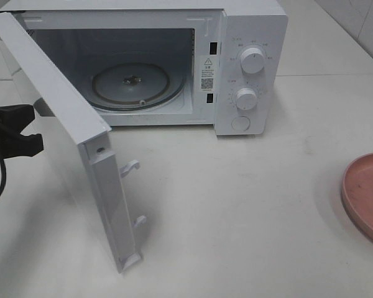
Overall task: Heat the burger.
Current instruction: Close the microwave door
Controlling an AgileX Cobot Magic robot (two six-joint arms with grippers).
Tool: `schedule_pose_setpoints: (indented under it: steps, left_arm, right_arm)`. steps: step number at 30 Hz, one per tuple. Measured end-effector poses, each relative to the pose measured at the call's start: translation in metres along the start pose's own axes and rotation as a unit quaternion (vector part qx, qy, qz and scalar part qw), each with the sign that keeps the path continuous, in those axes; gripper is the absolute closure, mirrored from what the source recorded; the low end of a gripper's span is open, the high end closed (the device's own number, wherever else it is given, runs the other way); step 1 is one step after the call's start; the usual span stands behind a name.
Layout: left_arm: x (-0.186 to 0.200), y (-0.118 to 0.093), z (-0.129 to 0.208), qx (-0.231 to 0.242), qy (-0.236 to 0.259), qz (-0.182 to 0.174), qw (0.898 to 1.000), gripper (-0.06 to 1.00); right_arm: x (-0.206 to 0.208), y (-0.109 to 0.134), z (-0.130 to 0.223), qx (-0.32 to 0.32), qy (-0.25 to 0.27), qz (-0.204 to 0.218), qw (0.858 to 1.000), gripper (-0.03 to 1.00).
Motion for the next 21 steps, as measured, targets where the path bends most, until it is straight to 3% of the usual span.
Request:
schedule_pose_setpoints:
  steps: [7, 19, 21]
  left_arm:
    - [-0.026, -0.034, -0.015, -0.005, -0.018, 0.031, 0.999, 0.94]
    - [-0.066, -0.070, -0.039, 0.001, -0.035, 0.045, 0.998, 0.94]
    - [-0.081, -0.085, -0.052, 0.002, -0.040, 0.056, 0.998, 0.94]
  right_arm:
    - [0.000, 0.000, 0.000, -0.003, 0.000, 0.000, 1.000, 0.21]
    - [0.000, 0.000, 0.000, -0.003, 0.000, 0.000, 1.000, 0.21]
    - [0.000, 0.000, 0.000, -0.003, 0.000, 0.000, 1.000, 0.21]
Point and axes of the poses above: a point on each arm's last joint axis where the gripper is mounted, x pointing back along that axis away from the gripper, y along the wrist's bending axis when the last joint is at zero, z = x × y, the point moved 9 cm from there along -x, pointing out along that axis toward the gripper, and after that the axes turned 15 degrees about -x, right-handed, at the moved point
